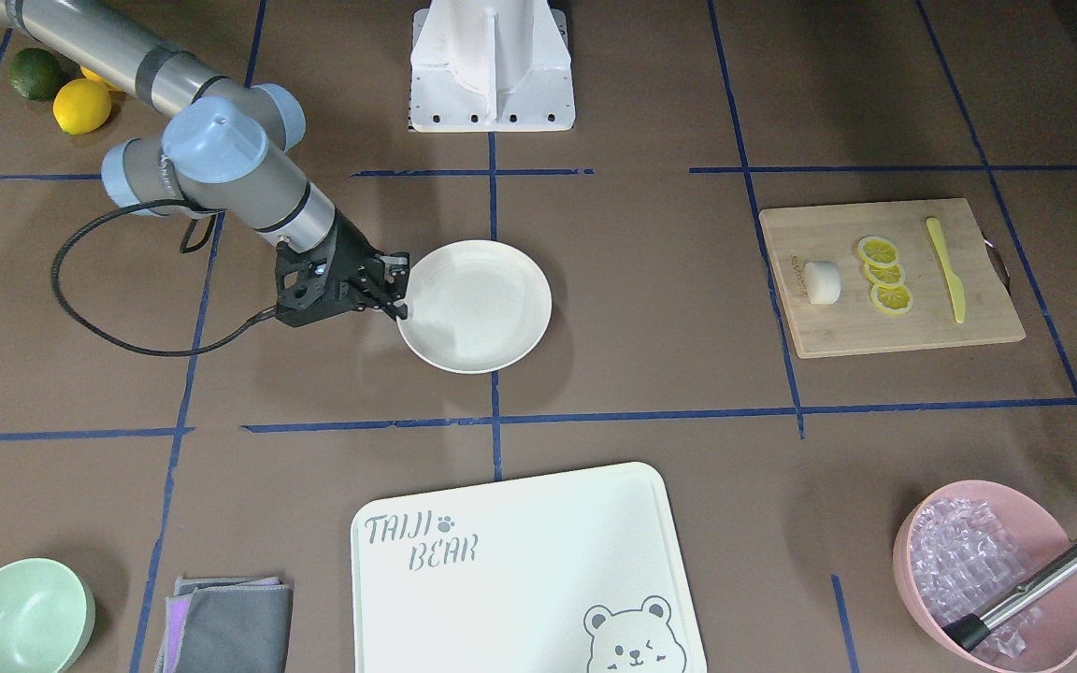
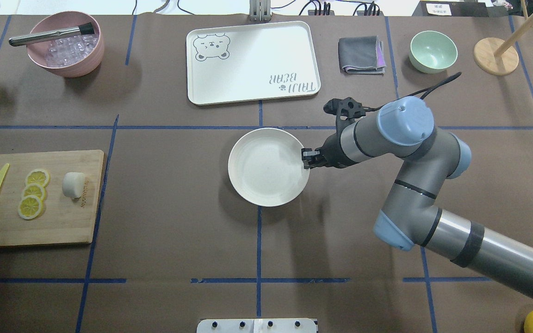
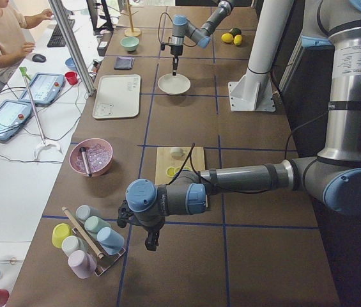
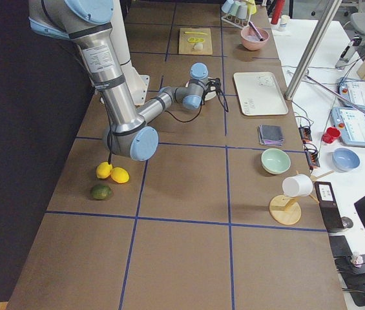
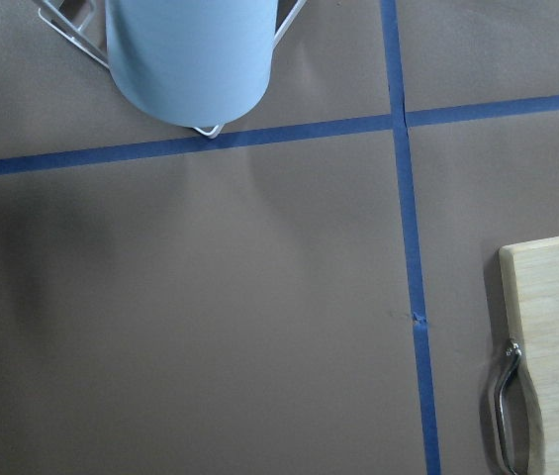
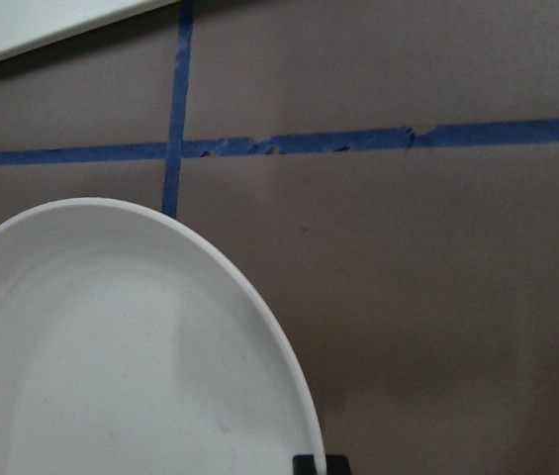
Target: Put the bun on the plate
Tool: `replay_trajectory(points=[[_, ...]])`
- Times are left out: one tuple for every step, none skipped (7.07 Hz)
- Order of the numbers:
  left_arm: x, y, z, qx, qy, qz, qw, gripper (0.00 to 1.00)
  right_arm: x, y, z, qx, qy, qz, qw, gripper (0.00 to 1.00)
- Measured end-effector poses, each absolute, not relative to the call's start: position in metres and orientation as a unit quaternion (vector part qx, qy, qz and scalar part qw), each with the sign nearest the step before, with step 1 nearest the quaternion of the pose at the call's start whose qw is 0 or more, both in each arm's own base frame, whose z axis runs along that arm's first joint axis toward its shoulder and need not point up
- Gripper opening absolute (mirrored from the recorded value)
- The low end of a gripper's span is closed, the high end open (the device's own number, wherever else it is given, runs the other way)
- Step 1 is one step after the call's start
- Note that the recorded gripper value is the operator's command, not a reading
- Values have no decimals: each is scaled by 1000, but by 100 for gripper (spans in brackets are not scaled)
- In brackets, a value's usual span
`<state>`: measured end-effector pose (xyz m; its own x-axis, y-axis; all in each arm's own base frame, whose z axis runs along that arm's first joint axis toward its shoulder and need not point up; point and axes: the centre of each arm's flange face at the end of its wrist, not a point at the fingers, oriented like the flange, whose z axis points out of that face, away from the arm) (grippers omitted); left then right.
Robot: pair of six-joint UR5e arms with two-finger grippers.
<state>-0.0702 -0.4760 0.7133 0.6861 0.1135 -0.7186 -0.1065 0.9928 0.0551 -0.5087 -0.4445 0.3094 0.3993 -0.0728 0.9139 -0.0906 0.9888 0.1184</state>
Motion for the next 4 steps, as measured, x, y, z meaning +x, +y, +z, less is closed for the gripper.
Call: replay_trajectory(points=[[-70,-475,717,2,392,59,918,100,-525,-432,306,75,-541,5,838,25],[-70,-475,719,0,392,59,918,100,-534,-426,302,73,-537,5,841,90],[-70,-475,720,-1,392,58,918,100,-538,-424,299,70,-533,4,843,99],[-70,-475,721,-1,392,58,918,100,-538,-424,298,66,-527,6,847,99]])
